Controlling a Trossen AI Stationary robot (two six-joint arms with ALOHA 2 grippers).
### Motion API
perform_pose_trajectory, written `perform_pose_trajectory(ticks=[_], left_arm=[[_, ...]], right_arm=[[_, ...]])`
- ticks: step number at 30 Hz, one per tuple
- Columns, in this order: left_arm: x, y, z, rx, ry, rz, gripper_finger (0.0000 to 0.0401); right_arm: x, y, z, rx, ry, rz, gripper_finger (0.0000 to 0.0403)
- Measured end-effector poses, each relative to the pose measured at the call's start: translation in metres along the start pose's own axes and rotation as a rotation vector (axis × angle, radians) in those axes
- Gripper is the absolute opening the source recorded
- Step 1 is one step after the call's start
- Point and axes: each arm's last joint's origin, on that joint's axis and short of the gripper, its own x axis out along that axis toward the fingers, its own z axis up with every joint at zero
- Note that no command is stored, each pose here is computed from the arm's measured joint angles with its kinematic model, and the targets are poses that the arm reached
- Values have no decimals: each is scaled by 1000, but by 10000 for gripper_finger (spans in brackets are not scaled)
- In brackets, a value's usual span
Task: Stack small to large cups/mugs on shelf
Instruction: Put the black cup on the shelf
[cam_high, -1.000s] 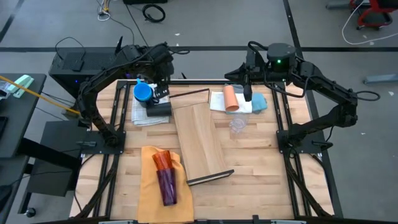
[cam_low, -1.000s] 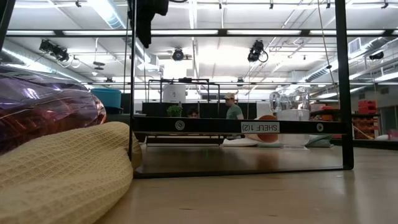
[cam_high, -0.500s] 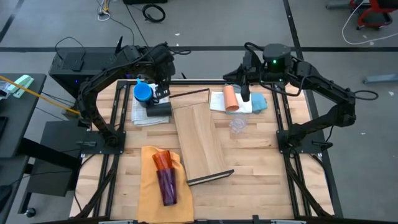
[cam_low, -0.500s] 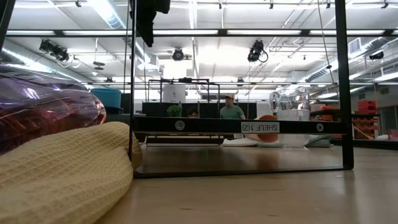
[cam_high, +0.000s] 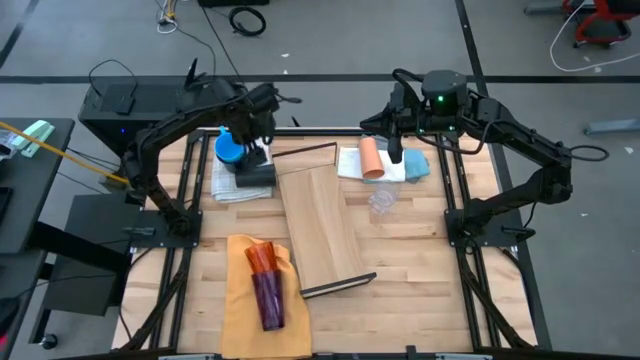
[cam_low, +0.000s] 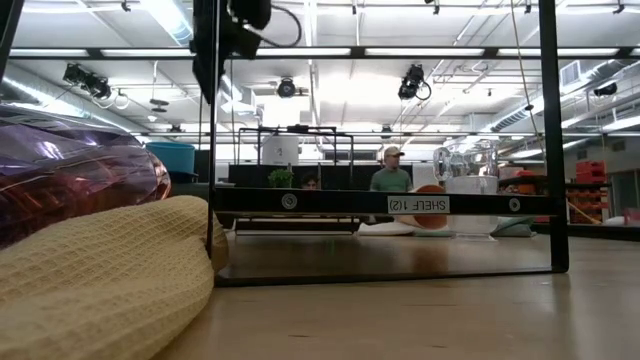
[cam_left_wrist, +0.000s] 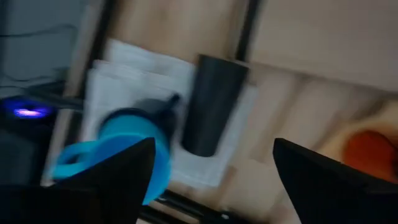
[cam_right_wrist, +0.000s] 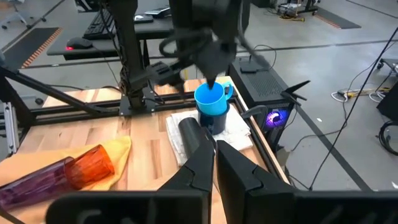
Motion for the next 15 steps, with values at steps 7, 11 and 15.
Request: perform_pose_trajectory(ticks=[7,11,15], left_arm=[[8,-6,-13,-6,-190,-187,343],[-9,-6,-25,-56,-456,-231,332],[-22,-9,-46,-67,-646,-192,321]], right_arm=[[0,0,-1,4,7,-1,24],[0,0,-1,5,7,-1,24],[0,-2,-1,12,7,-7,24]])
